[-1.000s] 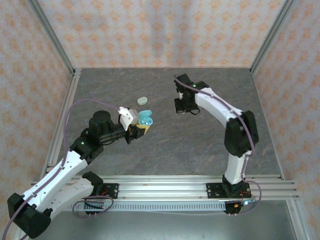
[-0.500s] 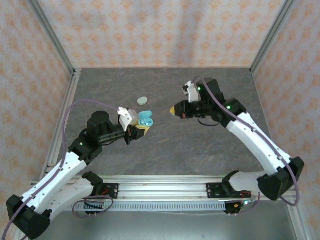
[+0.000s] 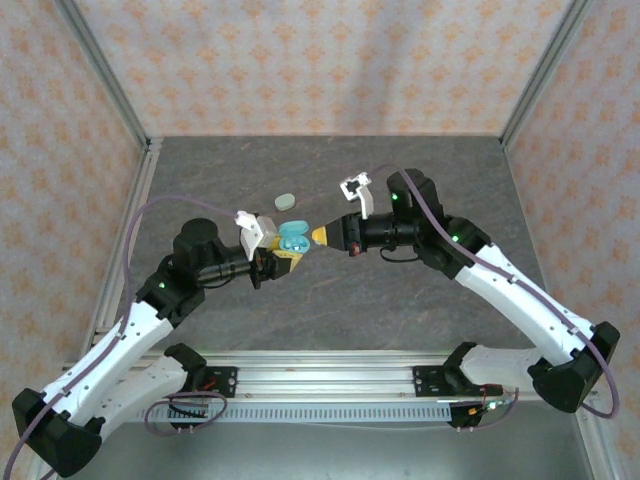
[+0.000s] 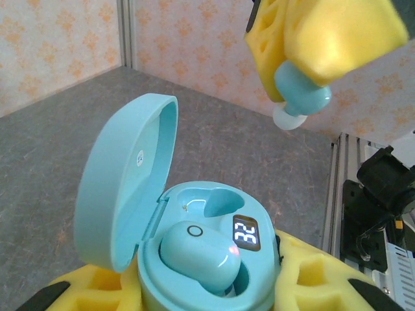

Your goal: Insert wireless bluetooth earbuds into charging case

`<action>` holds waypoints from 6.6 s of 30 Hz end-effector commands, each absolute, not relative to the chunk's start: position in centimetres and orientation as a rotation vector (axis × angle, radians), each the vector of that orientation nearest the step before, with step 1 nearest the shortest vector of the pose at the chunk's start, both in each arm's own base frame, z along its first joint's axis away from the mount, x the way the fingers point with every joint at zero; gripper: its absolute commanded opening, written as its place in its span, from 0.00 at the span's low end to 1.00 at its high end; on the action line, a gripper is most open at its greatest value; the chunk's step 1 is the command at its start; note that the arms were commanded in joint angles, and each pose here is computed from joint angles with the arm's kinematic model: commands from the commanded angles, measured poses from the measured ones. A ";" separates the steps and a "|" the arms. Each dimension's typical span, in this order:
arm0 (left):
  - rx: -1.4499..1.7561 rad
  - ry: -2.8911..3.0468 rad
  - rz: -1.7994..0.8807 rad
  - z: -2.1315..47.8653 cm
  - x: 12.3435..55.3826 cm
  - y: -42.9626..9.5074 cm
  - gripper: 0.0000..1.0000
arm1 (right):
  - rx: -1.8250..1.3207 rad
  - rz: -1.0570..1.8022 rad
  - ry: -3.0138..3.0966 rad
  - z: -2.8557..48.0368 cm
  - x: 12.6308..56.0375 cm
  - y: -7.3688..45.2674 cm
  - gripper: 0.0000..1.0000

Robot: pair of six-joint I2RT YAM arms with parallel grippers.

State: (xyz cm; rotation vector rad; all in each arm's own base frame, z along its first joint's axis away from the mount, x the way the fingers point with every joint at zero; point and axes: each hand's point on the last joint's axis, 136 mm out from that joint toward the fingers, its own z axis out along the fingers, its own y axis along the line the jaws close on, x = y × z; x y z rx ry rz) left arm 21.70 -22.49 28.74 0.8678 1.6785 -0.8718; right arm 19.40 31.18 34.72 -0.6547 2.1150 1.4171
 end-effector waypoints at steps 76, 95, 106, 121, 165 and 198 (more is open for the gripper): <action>0.885 1.592 -0.929 31.5 20.9 -22.9 0.23 | -0.688 1.307 2.137 33.8 20.4 31.8 0.42; 0.896 1.547 -0.944 32.9 21.0 -23.3 0.23 | -0.442 1.130 2.124 36.1 26.1 28.8 0.24; 0.923 1.520 -0.977 33.9 21.5 -24.4 0.23 | -0.339 1.301 2.100 36.3 28.1 30.1 0.34; 0.989 1.478 -1.010 34.8 22.4 -27.6 0.23 | -0.360 1.434 2.065 36.7 25.9 28.7 0.37; 0.870 1.542 -0.985 34.8 25.4 -28.3 0.24 | -0.195 1.934 1.972 36.9 22.2 30.8 0.41; 0.669 1.830 -0.473 27.9 24.7 -18.4 1.00 | 0.232 1.320 2.391 18.8 35.2 26.6 0.08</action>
